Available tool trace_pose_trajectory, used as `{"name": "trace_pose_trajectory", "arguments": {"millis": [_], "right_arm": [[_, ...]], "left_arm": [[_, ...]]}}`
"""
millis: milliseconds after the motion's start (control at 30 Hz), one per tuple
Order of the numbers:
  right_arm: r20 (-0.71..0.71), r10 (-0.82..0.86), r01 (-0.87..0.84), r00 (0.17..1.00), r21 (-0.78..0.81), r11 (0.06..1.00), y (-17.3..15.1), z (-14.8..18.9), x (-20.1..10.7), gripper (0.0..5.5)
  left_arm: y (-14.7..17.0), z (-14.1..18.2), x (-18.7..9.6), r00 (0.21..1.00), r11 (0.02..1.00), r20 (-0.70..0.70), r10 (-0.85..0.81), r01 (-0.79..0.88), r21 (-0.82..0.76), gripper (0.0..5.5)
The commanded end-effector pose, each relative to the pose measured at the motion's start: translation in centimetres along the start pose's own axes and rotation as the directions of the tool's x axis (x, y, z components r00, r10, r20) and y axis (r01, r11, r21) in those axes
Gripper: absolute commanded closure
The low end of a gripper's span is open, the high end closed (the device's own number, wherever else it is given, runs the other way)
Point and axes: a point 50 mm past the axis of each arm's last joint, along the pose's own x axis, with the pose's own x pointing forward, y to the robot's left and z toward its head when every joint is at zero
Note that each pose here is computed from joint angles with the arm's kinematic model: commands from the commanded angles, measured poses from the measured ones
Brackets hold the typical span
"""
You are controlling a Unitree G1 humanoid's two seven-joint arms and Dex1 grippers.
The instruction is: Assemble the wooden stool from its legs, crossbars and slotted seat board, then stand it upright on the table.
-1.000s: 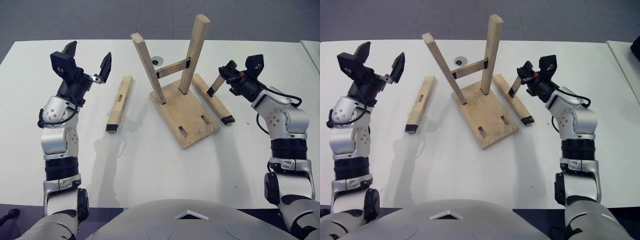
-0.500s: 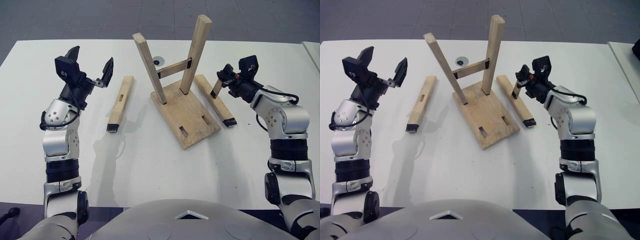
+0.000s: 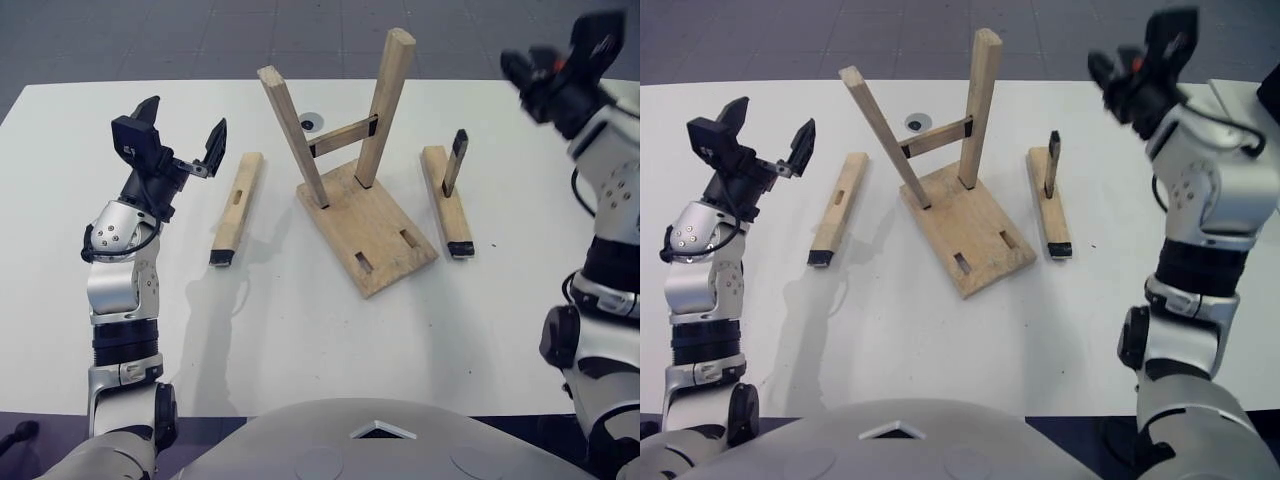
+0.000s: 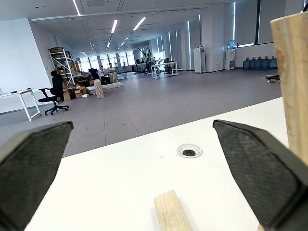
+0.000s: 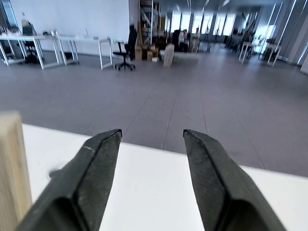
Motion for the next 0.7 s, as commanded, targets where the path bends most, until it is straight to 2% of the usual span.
{"name": "trace_pose_trajectory", "arguments": {"millis": [33,167,467,600,700], "right_arm": [[0.134,-0.036,0.034,0.99,0.015,0.999,-0.1,3.0,1.7,2.45],[0.205,-0.041,0.038,0.978,0.018,0.999,0.3,4.2,2.5,1.71],[0.231,-0.03,0.027,0.972,0.013,1.0,1.2,4.3,2.6,0.3],[0.219,-0.03,0.027,0.975,0.016,1.0,1.4,3.8,2.6,0.12],[0.168,-0.046,0.043,0.985,0.025,0.999,1.3,2.1,2.8,0.12]], "left_arm": [[-0.1,-0.3,0.2,1.0,1.0,-0.006,-0.003,0.003,-0.001,0.1],[0.0,-0.2,0.3,1.0,1.0,-0.003,-0.001,0.001,0.002,0.1],[0.1,-0.3,0.4,1.0,1.0,-0.005,-0.004,0.004,0.005,0.1],[0.0,-0.3,0.4,1.0,1.0,-0.006,-0.007,0.007,0.004,0.1],[0.0,-0.4,0.3,1.0,1.0,-0.008,-0.004,0.004,0.004,0.1]]}}
